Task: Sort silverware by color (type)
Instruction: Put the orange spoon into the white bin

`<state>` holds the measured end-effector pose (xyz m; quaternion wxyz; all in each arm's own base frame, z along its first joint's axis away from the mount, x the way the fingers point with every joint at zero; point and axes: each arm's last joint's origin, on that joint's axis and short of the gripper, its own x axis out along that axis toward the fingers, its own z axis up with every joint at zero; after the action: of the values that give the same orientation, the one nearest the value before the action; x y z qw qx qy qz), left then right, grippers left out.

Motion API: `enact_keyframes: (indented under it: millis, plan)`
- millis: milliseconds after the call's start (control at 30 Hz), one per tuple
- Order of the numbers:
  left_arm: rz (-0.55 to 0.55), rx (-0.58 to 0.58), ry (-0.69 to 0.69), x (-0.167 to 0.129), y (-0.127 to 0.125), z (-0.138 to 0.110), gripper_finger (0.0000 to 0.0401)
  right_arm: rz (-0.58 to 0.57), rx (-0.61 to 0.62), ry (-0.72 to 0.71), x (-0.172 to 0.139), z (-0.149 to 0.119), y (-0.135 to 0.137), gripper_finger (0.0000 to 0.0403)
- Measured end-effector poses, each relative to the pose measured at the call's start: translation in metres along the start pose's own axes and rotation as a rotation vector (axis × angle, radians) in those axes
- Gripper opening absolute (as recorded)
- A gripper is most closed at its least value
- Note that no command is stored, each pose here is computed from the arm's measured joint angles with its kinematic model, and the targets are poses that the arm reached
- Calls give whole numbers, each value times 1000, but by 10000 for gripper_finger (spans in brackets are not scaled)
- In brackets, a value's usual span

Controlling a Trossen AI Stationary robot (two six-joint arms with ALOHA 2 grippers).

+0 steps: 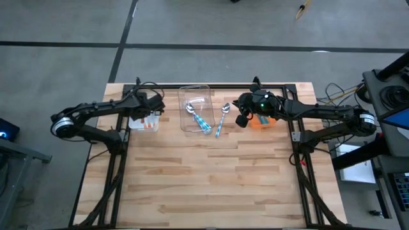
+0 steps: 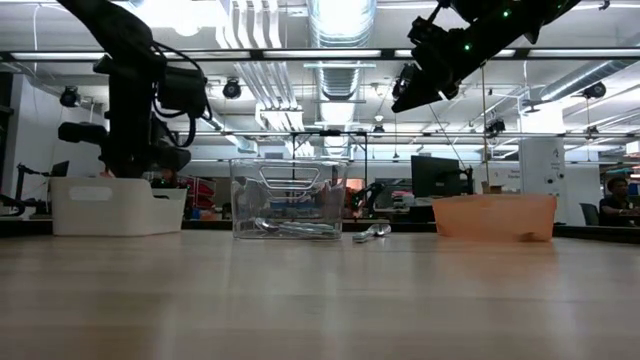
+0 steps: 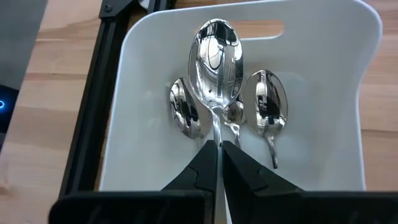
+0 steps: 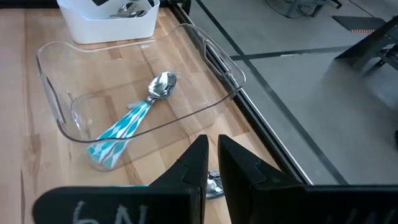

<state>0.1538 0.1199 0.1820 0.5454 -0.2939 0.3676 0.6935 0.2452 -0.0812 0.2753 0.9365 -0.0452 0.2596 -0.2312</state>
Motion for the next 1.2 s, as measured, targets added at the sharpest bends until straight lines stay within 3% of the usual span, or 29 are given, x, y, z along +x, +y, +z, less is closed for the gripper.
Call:
enact_keyframes:
  millis: [933,1200]
  plan:
    - [38,-29,54,13,-8,-8,0,0,-7,2,0,-1,0,28]
    - [58,-14,81,19,-11,-11,18,0,-7,2,0,-1,0,28]
